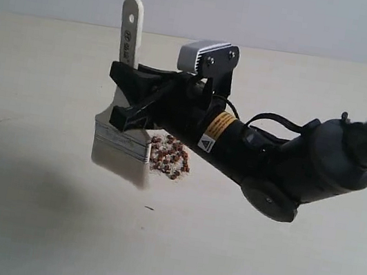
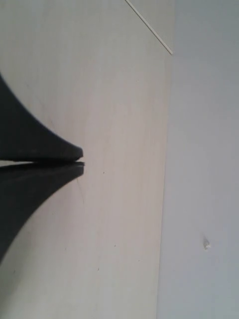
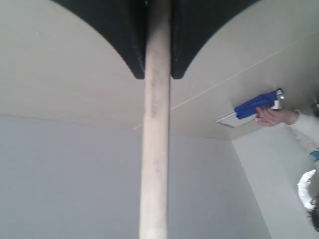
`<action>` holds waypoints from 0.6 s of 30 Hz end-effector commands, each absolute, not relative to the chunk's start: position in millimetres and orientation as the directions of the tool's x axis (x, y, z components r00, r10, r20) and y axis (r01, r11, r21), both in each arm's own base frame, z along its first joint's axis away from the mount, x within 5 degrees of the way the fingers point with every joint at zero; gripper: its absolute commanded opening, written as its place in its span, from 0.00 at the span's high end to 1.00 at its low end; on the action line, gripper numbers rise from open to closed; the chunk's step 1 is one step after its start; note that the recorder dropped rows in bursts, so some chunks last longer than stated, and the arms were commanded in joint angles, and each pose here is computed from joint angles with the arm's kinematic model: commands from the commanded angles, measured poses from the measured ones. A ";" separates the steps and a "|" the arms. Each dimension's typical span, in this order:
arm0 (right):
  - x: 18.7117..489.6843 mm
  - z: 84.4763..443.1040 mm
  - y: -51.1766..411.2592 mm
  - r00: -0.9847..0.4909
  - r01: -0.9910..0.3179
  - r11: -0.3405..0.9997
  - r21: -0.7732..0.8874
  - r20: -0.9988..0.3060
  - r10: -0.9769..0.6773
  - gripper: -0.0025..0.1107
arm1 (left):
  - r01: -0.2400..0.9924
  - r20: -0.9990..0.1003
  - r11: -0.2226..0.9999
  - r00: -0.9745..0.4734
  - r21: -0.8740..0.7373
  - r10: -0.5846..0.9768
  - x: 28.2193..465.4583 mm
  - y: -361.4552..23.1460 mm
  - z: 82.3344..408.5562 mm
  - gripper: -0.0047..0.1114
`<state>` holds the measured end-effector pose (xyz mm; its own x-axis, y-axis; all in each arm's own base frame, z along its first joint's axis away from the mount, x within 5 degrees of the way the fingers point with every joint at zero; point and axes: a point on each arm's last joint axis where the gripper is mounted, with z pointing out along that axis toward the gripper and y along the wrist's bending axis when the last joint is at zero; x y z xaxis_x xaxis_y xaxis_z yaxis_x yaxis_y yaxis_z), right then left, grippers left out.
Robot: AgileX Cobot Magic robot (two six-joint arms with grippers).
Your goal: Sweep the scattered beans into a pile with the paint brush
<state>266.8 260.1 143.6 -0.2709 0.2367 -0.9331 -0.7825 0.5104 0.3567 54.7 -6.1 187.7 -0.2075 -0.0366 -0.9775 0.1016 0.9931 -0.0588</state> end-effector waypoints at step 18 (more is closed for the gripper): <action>278.0 113.1 261.4 -0.289 -0.726 0.580 0.369 -0.929 0.230 0.98 | 0.104 -0.979 0.993 -0.200 -0.052 -0.030 54.4 -6.0 187.5 0.96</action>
<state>275.4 261.6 116.2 -0.3004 0.2167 -0.9289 -0.7395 0.5621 0.3703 54.7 -6.1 187.7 -0.2075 -0.0366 -0.9775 0.1016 0.9931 -0.0588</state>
